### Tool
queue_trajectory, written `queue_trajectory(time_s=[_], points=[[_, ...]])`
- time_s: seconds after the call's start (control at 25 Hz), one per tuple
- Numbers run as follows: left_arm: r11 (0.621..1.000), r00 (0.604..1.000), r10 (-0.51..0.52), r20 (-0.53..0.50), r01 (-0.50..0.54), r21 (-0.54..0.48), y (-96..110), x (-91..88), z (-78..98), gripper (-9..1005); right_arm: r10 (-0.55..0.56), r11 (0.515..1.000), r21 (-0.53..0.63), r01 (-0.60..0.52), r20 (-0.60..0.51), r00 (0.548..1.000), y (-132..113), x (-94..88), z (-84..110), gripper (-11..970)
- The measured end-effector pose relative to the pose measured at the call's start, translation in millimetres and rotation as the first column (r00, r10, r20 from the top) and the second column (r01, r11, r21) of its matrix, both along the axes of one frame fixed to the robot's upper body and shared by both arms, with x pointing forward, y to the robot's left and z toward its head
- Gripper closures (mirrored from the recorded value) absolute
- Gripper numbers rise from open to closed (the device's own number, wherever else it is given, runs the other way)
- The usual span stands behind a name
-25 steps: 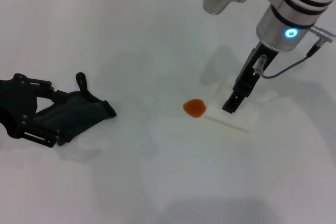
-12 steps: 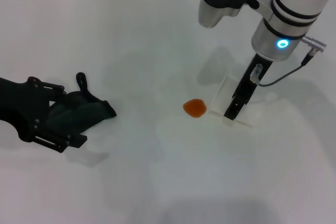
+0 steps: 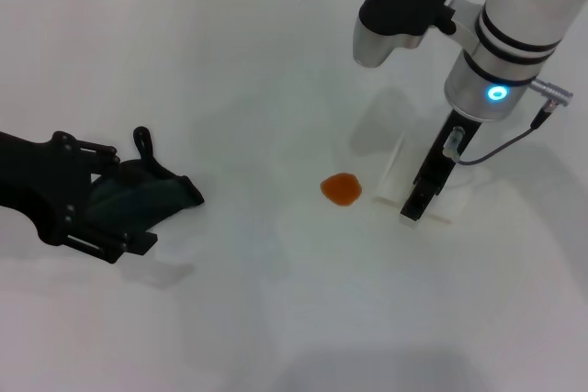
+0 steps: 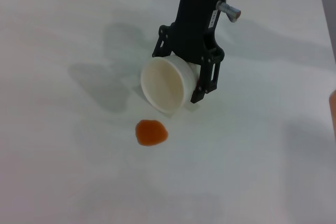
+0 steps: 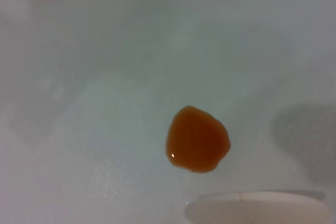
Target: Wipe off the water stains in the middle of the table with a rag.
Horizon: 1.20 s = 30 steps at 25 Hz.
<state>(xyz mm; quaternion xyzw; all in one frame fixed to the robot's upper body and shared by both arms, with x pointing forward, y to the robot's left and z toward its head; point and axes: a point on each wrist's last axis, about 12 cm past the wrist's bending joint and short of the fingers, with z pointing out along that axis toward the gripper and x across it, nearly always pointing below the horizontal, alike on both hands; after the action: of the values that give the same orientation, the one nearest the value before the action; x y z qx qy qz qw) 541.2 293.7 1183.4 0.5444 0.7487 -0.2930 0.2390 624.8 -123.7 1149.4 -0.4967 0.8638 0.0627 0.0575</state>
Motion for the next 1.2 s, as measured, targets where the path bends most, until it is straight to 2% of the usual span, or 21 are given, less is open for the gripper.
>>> queue_trajectory(time_s=[0.48, 0.76, 1.04, 1.2], points=[[1.000, 1.000, 0.003, 0.023, -0.003, 0.001, -1.2, -2.1, 2.2, 111, 0.001, 1.000, -0.011, -0.001, -0.005, 1.000, -5.4, -4.4, -8.5, 197], [1.000, 1.000, 0.015, 0.014, -0.015, 0.001, 2.9, -5.8, -1.0, 112, -0.001, 0.999, 0.038, 0.000, 0.019, 1.000, -12.9, -10.9, 0.7, 257], [1.000, 1.000, 0.016, 0.012, -0.016, 0.002, 4.7, -7.0, -1.1, 112, -0.087, 0.983, 0.167, 0.075, 0.069, 0.994, -50.8, -18.6, 14.6, 290], [1.000, 1.000, 0.015, 0.022, -0.015, 0.007, 5.0, -7.9, 1.0, 113, -0.162, 0.948, 0.294, 0.124, 0.107, 0.981, -85.0, -21.6, 20.3, 306]])
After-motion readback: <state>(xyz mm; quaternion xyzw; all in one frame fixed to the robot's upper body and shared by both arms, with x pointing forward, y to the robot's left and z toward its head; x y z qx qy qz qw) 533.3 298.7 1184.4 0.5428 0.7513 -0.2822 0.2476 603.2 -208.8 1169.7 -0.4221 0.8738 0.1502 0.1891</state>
